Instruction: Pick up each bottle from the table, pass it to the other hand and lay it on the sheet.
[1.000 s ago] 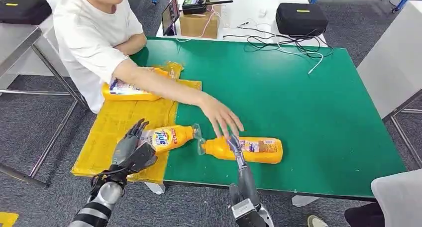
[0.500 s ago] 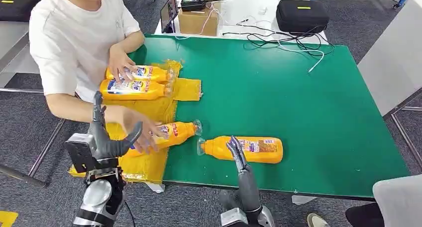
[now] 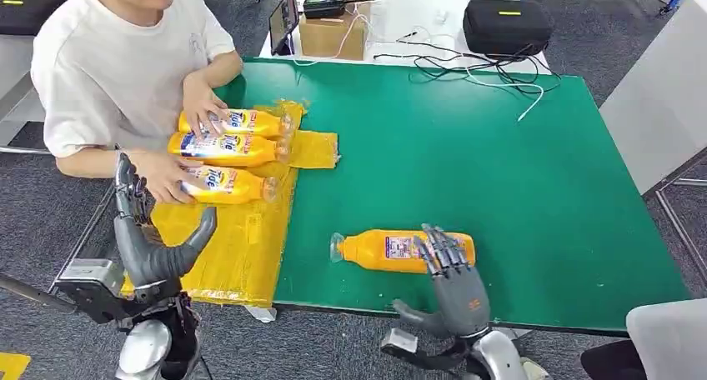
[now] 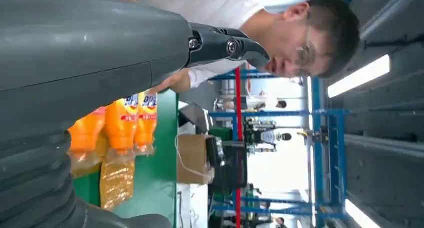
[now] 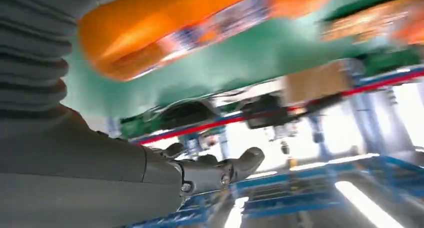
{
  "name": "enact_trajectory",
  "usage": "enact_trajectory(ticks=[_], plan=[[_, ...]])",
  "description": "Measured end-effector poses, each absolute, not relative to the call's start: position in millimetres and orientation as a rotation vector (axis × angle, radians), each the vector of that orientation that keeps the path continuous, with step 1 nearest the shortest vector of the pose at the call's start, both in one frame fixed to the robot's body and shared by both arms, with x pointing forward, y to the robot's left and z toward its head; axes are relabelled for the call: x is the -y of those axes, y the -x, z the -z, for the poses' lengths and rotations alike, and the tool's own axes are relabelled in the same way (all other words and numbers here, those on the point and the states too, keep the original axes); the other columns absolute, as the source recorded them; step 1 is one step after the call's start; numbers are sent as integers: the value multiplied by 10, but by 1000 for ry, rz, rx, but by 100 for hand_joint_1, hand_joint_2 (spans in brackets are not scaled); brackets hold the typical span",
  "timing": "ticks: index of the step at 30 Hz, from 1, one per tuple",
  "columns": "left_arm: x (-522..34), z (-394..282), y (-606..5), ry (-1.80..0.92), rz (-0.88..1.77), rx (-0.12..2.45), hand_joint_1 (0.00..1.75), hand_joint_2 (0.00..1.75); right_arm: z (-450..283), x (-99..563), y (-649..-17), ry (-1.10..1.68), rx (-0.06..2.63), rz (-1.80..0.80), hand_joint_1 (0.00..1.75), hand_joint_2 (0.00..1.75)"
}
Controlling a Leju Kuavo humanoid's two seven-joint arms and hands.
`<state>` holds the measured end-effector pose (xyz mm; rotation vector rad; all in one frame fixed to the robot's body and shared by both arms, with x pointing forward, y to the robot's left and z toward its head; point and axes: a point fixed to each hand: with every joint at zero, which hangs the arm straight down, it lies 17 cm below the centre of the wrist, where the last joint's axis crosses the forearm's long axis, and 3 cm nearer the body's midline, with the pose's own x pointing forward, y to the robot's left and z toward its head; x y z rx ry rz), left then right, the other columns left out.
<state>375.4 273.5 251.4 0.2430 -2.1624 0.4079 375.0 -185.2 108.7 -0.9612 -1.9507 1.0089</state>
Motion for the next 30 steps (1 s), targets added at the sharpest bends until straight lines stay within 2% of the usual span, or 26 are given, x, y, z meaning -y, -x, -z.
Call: enact_trajectory(ticks=[11, 17, 30], plan=[[-2671, -2566, -3659, -268, -388, 2179, 0, 175, -869, 2173, -3941, 957, 1817, -1014, 0, 175], [-2668, -2589, -3687, -311, -361, 2183, 0, 175, -386, 2128, -4153, 835, 1657, -1062, 0, 175], [-2625, -2592, -3899, -362, -309, 2160, 0, 175, -168, 1912, -4711, 763, 1496, -1139, 0, 175]])
